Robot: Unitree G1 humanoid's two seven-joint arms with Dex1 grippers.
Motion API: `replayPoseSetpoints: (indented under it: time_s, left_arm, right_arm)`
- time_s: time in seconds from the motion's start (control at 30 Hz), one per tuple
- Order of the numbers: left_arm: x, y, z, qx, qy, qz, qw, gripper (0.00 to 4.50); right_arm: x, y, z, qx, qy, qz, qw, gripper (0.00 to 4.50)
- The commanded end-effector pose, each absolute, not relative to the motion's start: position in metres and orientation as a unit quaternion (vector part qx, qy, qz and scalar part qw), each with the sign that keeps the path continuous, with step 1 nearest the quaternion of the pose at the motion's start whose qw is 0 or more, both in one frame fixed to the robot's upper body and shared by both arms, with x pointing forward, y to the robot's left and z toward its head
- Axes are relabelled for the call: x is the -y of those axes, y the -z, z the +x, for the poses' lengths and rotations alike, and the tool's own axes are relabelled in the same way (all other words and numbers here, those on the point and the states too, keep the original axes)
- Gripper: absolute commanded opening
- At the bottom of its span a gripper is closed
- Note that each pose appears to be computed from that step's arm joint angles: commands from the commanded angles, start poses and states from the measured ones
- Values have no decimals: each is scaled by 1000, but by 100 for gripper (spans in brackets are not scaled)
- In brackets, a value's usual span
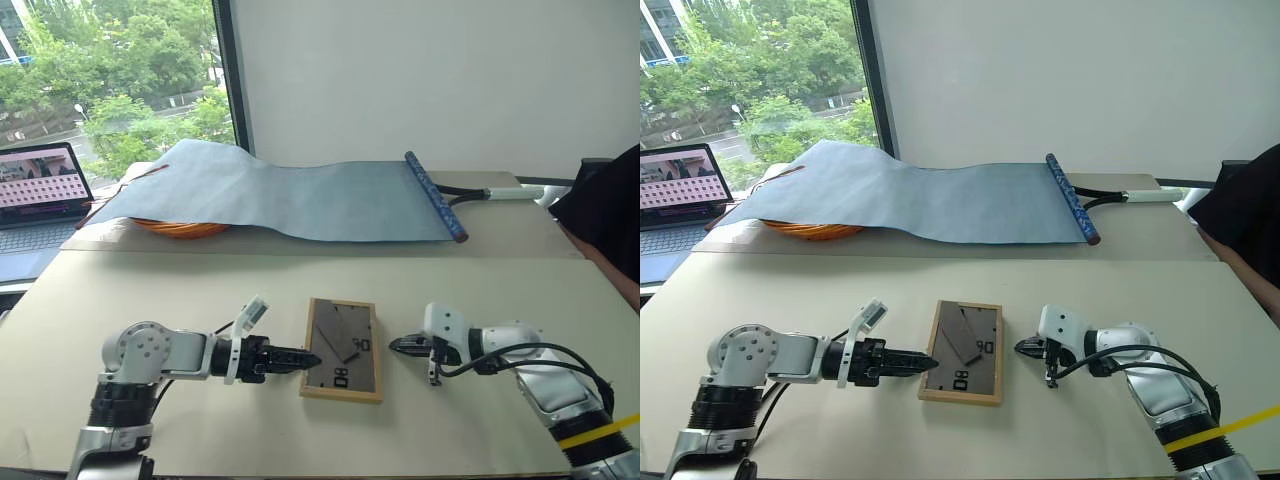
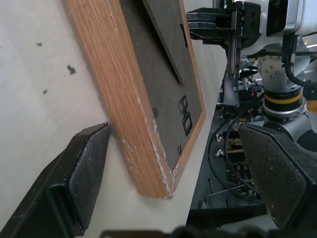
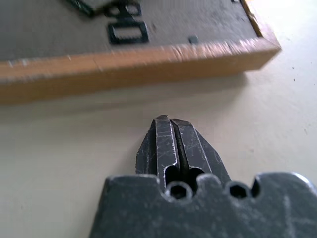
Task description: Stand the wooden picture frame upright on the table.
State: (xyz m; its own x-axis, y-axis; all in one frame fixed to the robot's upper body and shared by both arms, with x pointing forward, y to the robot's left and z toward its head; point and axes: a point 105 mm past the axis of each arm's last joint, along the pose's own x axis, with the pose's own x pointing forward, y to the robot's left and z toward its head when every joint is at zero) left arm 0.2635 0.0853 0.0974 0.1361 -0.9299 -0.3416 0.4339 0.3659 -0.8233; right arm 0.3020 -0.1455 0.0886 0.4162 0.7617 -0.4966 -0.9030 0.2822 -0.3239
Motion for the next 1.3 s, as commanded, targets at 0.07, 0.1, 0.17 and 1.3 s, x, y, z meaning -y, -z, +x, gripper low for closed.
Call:
replayPoseSetpoints:
  time_s: [0.07, 0.1, 0.17, 1.3]
  left_arm:
    - [-65, -89, 257, -466, 498, -293, 670, 446]
    - [-65, -91, 258, -462, 498, -300, 670, 446]
    - [-66, -94, 264, -455, 491, -316, 672, 446]
    - [-104, -171, 271, -332, 565, -309, 690, 116]
  right_arm:
    - [126, -82, 292, -121, -546, -270, 784, 0]
    - [125, -82, 292, -121, -546, -269, 784, 0]
    - [123, -80, 290, -122, -546, -266, 785, 0]
    - [94, -203, 290, -73, -580, -8, 811, 441]
